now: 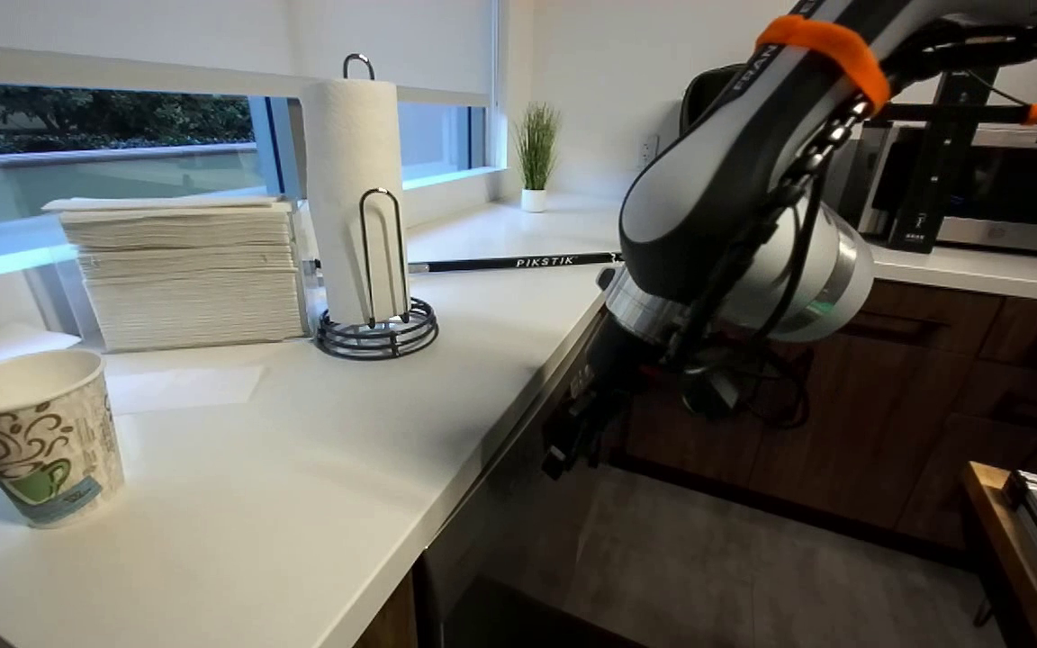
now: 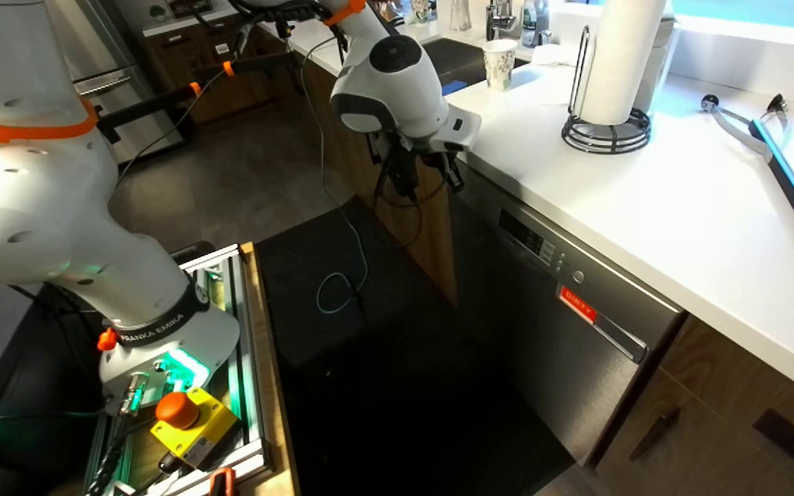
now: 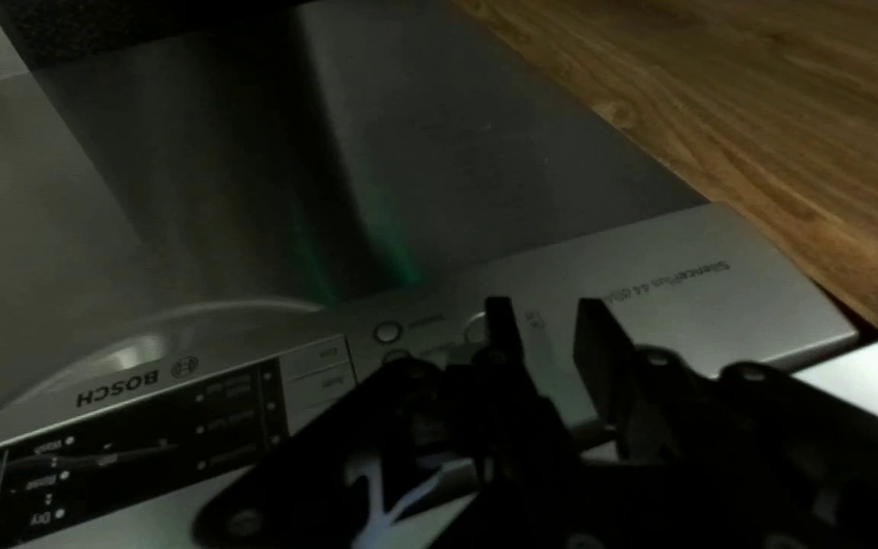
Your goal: Press the button on the oven
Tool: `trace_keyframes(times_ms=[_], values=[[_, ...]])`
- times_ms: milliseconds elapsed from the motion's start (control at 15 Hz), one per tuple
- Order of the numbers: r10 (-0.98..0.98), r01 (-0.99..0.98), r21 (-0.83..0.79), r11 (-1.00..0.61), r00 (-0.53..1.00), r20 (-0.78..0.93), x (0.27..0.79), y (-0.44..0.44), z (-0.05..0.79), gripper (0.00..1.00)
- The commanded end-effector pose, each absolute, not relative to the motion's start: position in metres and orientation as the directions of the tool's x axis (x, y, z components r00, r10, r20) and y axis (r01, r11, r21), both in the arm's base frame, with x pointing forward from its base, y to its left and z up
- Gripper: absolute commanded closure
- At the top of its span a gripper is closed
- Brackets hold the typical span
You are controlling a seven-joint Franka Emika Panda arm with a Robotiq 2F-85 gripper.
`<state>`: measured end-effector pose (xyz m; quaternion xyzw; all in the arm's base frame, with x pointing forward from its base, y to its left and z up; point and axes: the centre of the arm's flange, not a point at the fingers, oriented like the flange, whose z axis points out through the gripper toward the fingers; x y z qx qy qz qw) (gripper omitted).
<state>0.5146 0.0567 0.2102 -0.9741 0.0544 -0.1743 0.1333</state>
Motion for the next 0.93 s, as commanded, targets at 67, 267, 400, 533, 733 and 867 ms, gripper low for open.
trace_keyframes(times_ms=[67,267,400,533,733,867], values=[[-0.172,-0.046,-0.302,-0.952,0.897,0.406,0.528,0.047,0.177,1.0],[-0.161,-0.033,-0.315,-0.949,0.907,0.39,0.534,0.043,0.167,1.0],[-0.146,-0.024,-0.318,-0.948,0.919,0.366,0.533,0.04,0.159,1.0],[-0.136,-0.021,-0.318,-0.948,0.928,0.346,0.528,0.036,0.151,1.0],[-0.135,-0.01,-0.341,-0.94,0.929,0.345,0.527,0.037,0.143,1.0],[-0.132,-0.001,-0.356,-0.935,0.929,0.344,0.528,0.038,0.141,1.0]])
